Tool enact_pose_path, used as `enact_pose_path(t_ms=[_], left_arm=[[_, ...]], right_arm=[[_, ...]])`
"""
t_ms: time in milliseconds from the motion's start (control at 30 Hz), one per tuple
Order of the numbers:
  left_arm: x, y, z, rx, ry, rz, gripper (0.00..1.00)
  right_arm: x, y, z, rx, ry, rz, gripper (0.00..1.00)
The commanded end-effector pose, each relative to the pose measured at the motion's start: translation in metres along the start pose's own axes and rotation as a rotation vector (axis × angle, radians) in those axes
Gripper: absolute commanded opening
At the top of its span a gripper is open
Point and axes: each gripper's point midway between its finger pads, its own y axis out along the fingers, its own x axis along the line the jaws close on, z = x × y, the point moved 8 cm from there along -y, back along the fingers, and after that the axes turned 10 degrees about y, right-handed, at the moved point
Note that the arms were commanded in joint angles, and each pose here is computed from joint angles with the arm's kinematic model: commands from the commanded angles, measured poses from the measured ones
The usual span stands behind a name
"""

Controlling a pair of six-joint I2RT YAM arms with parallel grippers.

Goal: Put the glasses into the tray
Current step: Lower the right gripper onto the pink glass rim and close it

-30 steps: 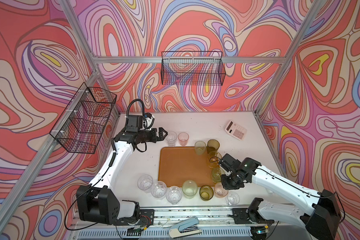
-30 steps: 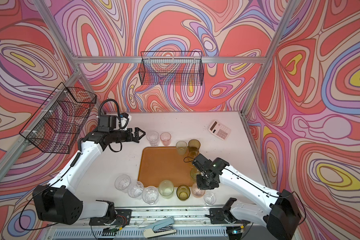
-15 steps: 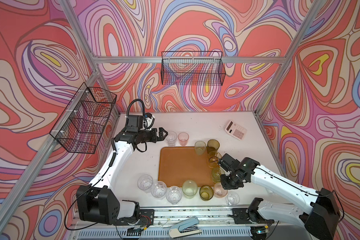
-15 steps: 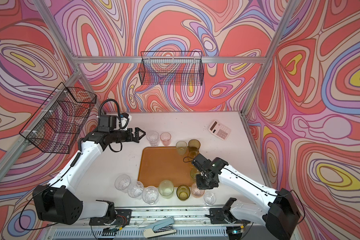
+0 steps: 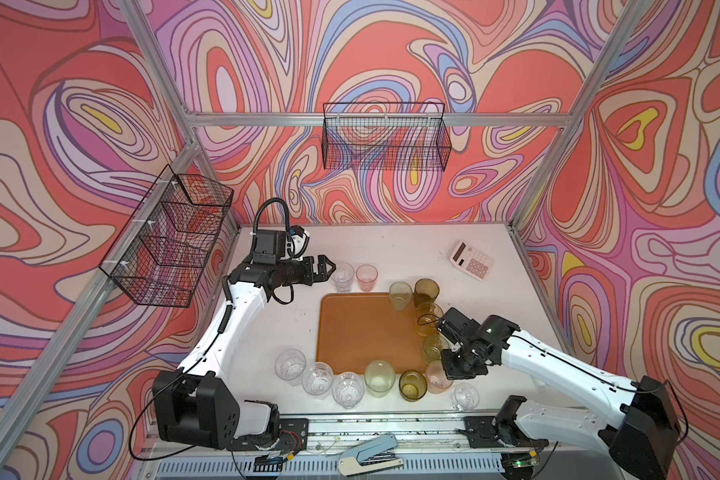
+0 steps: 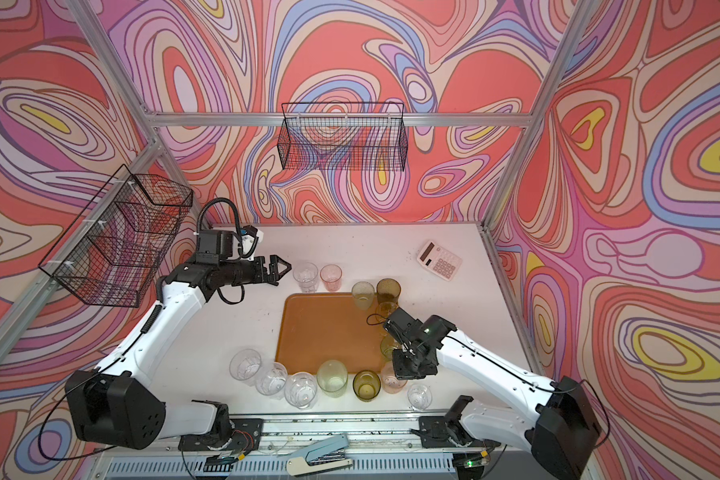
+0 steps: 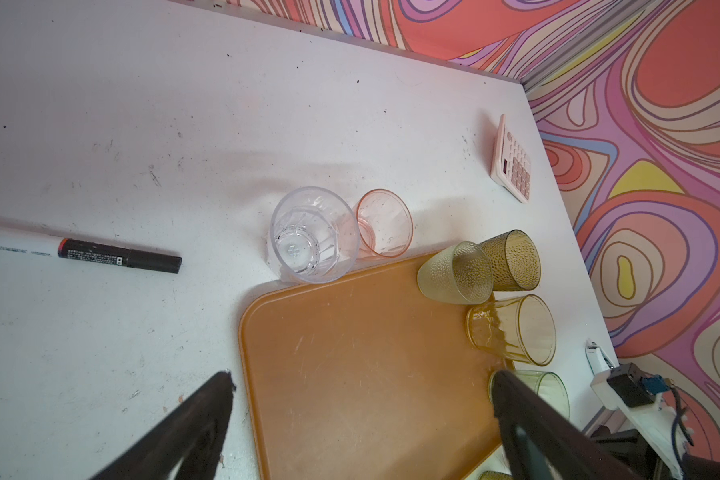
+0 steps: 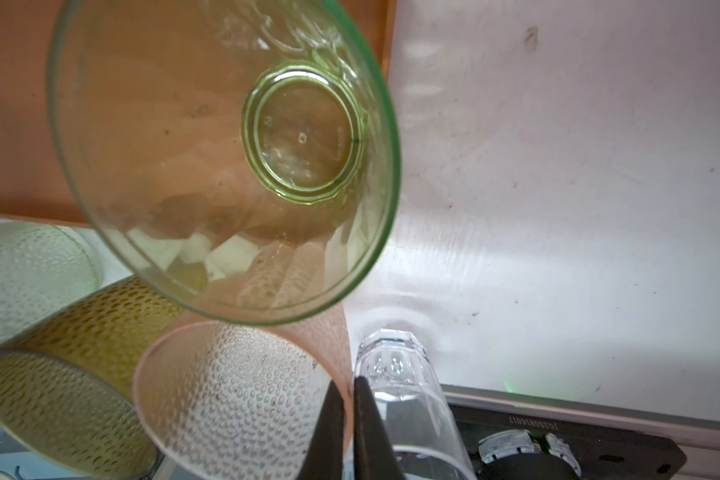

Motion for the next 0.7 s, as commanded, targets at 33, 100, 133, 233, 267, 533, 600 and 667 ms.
enact_pose_path(t_ms=[33,100,133,233,267,533,600,667], left_arm=[[-0.001,0.0,0.001,0.001,0.002,0.007,1.0],[-0.001,0.001,0.001,0.002,0.001,0.008,1.0],[-0.001,0.0,0.001,0.002,0.0,0.008,1.0],[-0.001,0.0,0.001,0.001,0.001,0.007,1.0],[-0.002,0.0,0.001,-0.001,0.001,0.007,1.0],[-0.002,0.0,0.001,-0.002,0.003,0.009,1.0],[-0.002,0.0,0.0,-0.001,0.002,0.008,1.0],[-0.002,0.0,0.001,0.0,0.0,0.01,1.0]], right_arm=[[-0.005,0.001,0.001,-0.011,-0.006,0.031,0.04],[-0.005,0.0,0.001,-0.017,-0.007,0.034,0.02],[-0.005,-0.002,0.001,-0.023,-0.007,0.032,0.02],[-0.006,-0.006,0.002,-0.034,-0.011,0.023,0.0],[-0.006,-0.007,0.002,-0.037,-0.014,0.021,0.0],[-0.005,-0.02,0.002,-0.064,-0.026,-0.015,0.0],[-0.004,-0.023,0.003,-0.063,-0.03,-0.029,0.0],[-0.004,-0.027,0.003,-0.064,-0.032,-0.034,0.0]])
